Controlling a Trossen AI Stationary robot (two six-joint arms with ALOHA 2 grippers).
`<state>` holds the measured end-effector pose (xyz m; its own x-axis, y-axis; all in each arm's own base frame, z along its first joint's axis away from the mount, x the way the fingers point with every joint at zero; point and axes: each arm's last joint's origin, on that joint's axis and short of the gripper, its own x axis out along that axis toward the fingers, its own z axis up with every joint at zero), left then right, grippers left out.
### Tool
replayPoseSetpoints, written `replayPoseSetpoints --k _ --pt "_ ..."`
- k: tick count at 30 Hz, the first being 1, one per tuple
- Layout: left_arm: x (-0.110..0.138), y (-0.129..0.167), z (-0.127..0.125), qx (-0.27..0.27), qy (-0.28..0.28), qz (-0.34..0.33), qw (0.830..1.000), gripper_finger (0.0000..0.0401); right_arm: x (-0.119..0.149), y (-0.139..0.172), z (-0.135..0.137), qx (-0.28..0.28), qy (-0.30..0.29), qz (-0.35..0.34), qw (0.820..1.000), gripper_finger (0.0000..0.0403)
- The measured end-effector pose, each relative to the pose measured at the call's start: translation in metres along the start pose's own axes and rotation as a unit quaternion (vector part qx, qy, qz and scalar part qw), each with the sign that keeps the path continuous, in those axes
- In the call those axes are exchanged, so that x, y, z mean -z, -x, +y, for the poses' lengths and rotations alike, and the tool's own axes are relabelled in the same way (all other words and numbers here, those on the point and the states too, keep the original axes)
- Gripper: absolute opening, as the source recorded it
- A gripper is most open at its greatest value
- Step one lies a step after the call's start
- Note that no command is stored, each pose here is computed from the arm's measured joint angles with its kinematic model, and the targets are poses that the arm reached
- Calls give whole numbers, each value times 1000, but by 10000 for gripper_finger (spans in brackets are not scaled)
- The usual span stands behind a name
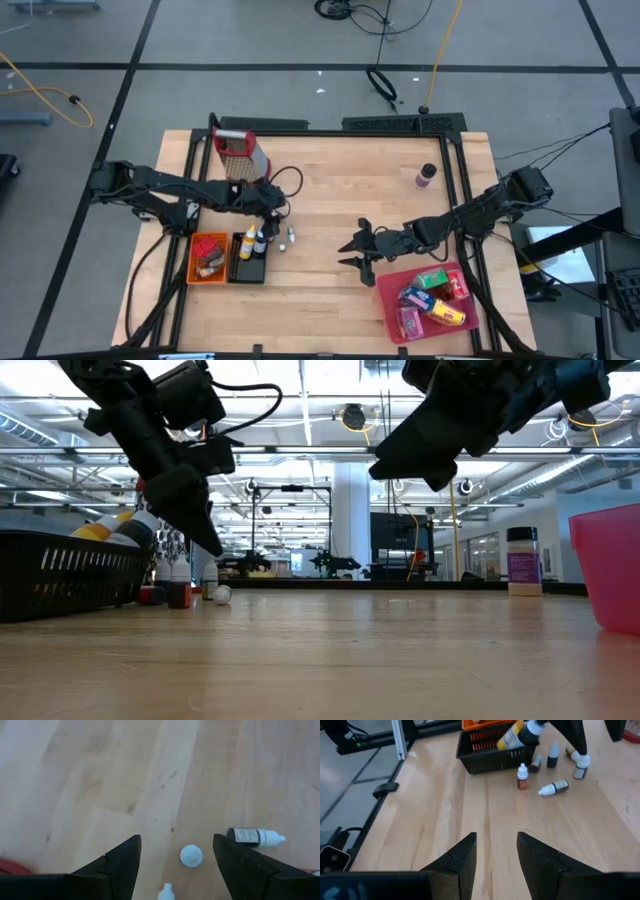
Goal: Pick & Place Kitchen Items
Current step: Put the green food coloring bottle into the black bin
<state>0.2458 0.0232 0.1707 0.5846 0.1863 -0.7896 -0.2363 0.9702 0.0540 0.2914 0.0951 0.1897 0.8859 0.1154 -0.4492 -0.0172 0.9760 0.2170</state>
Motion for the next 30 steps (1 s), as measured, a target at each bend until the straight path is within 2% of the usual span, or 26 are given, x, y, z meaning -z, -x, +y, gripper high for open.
replayPoseSetpoints --k 7,19,23,30 --pt "1 -1 4 36 17 12 999 253 -1 0 1 -2 6 -6 1000 132" --pt "10 -22 2 32 24 57 998 245 -2 0 1 -4 17 -11 1000 132" --pt "12 -29 1 32 22 65 997 200 -2 0 1 -4 17 -12 1000 132" --pt "9 -31 1 36 14 47 998 80 -2 0 1 -4 18 -12 1000 132"
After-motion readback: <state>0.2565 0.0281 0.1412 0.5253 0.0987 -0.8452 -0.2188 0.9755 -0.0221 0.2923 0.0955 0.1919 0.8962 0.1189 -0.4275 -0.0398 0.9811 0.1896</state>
